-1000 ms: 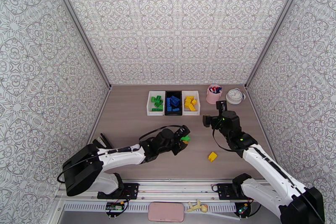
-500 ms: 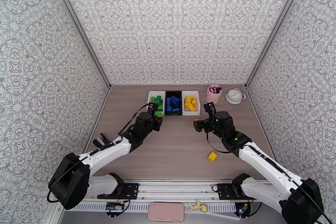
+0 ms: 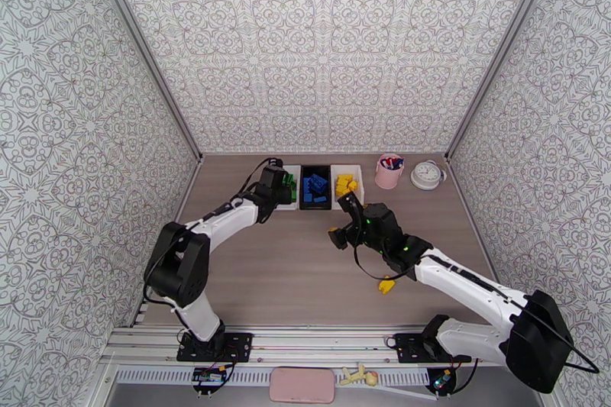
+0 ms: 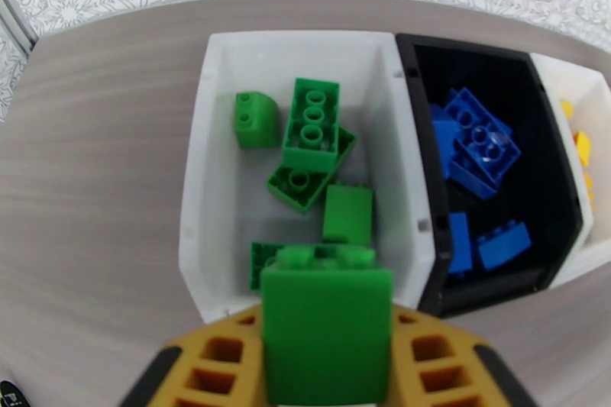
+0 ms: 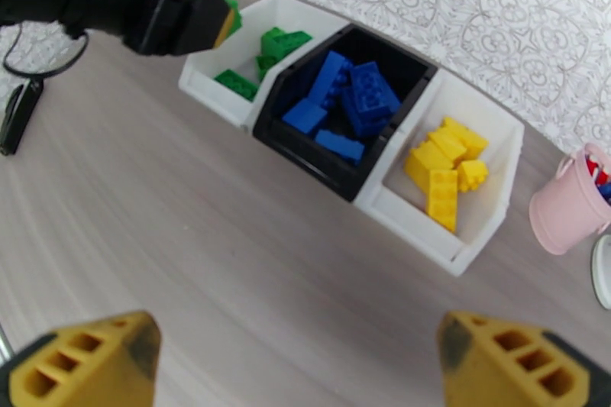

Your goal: Sort the legos into containers by color

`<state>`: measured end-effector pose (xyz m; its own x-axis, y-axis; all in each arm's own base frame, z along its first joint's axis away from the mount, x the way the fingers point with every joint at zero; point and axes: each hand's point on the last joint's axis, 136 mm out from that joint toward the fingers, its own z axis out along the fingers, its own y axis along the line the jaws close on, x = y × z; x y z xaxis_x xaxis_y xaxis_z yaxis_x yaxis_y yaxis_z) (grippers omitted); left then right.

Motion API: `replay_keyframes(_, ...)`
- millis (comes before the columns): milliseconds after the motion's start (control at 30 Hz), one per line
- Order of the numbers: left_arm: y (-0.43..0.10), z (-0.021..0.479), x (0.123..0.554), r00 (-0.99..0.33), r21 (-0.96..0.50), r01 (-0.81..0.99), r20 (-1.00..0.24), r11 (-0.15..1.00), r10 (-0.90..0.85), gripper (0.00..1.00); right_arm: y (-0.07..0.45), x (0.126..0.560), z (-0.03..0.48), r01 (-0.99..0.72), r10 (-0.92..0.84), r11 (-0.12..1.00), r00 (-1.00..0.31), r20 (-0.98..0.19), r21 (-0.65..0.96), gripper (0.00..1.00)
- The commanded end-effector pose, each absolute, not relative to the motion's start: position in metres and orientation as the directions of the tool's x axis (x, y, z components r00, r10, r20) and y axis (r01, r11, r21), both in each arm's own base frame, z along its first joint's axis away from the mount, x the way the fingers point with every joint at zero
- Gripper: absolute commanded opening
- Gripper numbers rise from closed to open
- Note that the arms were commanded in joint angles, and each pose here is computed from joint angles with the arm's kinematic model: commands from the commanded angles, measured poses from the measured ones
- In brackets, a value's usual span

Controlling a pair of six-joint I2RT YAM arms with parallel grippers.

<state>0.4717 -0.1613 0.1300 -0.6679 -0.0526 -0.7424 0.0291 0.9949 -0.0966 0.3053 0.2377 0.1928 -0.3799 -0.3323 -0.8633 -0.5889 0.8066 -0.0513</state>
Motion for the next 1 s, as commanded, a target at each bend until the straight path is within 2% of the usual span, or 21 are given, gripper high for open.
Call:
replay_keyframes(0,-0.161,0.117,0.478,-0.721,-0.097,0.014,-0.69,0.995,-0.057,0.22,0.237,0.31,0.214,-0.569,-0.319,0.818,-0.333,-0.887,-0.08,1.0)
replay_keyframes(67,-0.163,0.114,0.483,-0.73,-0.097,0.013,-0.682,0.995,-0.057,0.26,0.232,0.309,0.214,-0.555,-0.322,0.827,-0.338,-0.884,-0.089,1.0)
replay_keyframes(300,-0.163,0.132,0.486,-0.689,-0.127,0.005,-0.72,0.992,-0.089,0.68,0.196,0.31,0.218,-0.396,-0.26,0.913,-0.367,-0.893,-0.103,1.0)
replay_keyframes(400,-0.163,0.149,0.481,-0.655,-0.134,0.027,-0.751,0.991,-0.084,0.79,0.181,0.308,0.217,-0.331,-0.221,0.94,-0.391,-0.893,-0.088,0.99)
replay_keyframes(533,-0.167,0.177,0.466,-0.591,-0.157,0.087,-0.803,0.984,-0.076,0.89,0.16,0.299,0.211,-0.223,-0.128,0.974,-0.449,-0.884,-0.027,1.0)
replay_keyframes(667,-0.19,0.207,0.437,-0.481,-0.149,0.26,-0.877,0.954,-0.006,0.99,0.136,0.282,0.2,-0.076,0.044,0.992,-0.526,-0.85,0.099,0.99)
replay_keyframes(800,-0.221,0.219,0.392,-0.369,-0.089,0.471,-0.924,0.877,0.104,1.0,0.112,0.256,0.178,0.07,0.166,0.985,-0.632,-0.757,0.157,1.0)
replay_keyframes(967,-0.254,0.218,0.33,-0.253,-0.047,0.698,-0.95,0.714,0.185,1.0,0.094,0.223,0.154,0.257,0.346,0.938,-0.711,-0.612,0.232,0.99)
